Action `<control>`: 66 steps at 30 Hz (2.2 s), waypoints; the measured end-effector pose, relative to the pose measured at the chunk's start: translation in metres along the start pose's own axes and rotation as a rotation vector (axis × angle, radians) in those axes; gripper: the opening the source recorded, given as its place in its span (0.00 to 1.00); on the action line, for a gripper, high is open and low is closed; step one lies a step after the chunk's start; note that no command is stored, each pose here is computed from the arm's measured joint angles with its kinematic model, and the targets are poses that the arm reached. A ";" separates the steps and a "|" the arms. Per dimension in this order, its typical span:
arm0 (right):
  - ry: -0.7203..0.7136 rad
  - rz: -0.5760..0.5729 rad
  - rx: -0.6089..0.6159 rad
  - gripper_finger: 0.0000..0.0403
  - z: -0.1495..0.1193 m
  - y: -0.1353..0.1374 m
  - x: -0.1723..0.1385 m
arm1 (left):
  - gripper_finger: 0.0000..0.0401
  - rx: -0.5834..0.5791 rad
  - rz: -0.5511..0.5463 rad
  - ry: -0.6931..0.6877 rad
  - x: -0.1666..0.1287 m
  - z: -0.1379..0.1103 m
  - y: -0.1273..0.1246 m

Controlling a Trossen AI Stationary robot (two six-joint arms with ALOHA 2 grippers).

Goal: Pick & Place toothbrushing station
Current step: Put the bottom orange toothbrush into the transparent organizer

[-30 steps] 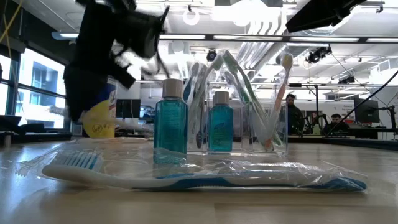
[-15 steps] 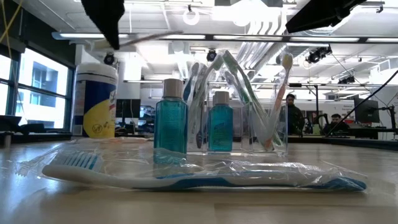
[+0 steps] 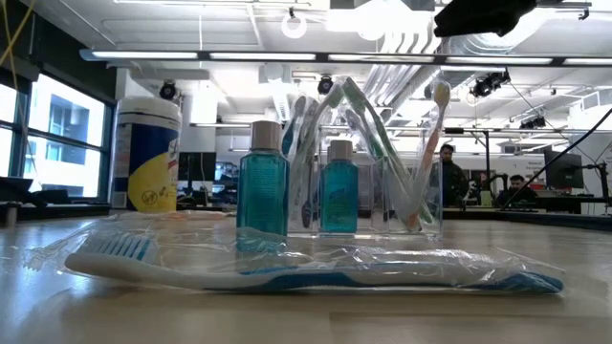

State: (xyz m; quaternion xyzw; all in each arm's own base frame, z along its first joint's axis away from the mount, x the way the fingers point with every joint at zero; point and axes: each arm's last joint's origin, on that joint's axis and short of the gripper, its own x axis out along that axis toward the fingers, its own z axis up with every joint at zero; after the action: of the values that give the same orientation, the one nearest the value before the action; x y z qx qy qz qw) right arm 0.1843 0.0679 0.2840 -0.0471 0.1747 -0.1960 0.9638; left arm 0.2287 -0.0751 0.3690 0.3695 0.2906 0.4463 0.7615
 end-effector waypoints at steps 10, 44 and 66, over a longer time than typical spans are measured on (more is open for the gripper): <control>-0.154 0.167 0.214 0.55 0.022 0.006 -0.002 | 0.01 0.420 0.098 -0.069 -0.009 0.018 -0.024; -0.134 0.757 0.449 0.55 0.035 0.002 0.056 | 0.01 1.078 -0.007 -0.556 -0.012 0.121 -0.100; -0.137 0.853 0.436 0.53 0.036 0.006 0.056 | 0.02 1.059 -0.028 -0.562 0.015 0.123 -0.101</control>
State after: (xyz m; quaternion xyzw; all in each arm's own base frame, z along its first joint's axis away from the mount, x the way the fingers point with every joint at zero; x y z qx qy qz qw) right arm 0.2475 0.0522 0.2987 0.2189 0.0695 0.1883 0.9549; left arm 0.3771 -0.1327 0.3527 0.7987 0.2660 0.1158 0.5272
